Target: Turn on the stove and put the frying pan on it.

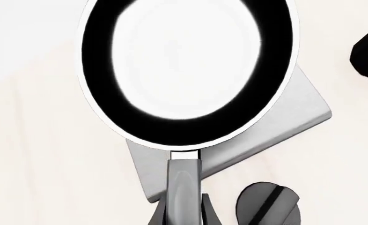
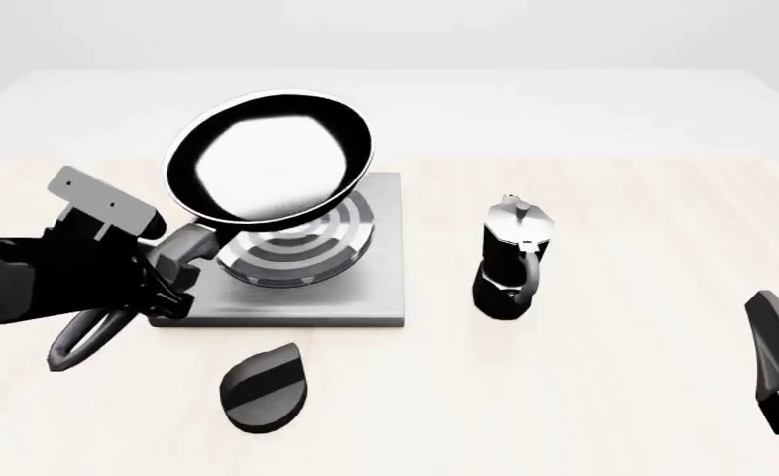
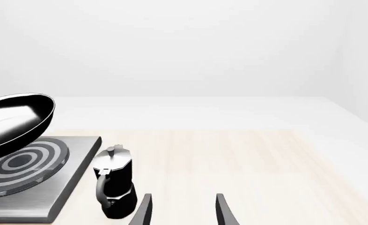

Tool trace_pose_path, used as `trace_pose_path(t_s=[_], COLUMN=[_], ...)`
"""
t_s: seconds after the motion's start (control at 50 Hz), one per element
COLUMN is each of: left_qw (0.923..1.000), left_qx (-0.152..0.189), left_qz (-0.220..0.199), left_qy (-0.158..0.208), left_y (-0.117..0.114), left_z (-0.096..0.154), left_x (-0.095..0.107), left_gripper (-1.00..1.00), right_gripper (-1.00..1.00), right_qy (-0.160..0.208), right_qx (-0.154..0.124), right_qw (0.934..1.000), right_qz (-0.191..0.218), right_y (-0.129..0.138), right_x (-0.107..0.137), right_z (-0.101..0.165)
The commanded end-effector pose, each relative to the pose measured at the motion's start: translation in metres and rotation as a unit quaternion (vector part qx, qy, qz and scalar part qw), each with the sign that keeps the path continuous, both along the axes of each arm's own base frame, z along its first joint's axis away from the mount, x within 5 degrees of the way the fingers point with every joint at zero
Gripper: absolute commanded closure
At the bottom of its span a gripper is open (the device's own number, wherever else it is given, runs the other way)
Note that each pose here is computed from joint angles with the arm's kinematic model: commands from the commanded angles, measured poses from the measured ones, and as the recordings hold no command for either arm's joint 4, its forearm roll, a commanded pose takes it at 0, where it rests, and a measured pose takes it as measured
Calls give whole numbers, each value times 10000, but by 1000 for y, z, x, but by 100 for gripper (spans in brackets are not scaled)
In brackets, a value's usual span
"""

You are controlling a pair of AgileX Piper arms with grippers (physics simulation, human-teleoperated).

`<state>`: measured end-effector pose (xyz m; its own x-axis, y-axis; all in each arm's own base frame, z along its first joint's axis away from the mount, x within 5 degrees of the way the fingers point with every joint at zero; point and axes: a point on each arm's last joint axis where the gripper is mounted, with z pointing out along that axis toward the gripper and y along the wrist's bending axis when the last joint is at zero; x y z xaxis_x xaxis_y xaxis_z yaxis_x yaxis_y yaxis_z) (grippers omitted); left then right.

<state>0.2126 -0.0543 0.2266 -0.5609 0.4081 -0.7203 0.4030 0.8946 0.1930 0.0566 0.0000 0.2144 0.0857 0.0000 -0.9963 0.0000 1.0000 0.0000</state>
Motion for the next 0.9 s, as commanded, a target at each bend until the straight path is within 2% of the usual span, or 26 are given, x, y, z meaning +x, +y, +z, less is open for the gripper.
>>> trace_pose_path(t_s=[0.02, 0.9], left_qw=[9999, 9998], left_qx=[-88, 82], left_qz=[-11, -105], left_qy=[-91, 163], left_y=[-3, -5], left_z=[0, -34], left_x=[4, 10], left_gripper=[100, 100], right_gripper=[-100, -100], right_qy=[-1, -1], right_qx=[-1, 0], right_qw=[10000, 10000], right_qz=[-1, 0], right_y=[0, 0], right_x=[0, 0], right_z=[0, 0])
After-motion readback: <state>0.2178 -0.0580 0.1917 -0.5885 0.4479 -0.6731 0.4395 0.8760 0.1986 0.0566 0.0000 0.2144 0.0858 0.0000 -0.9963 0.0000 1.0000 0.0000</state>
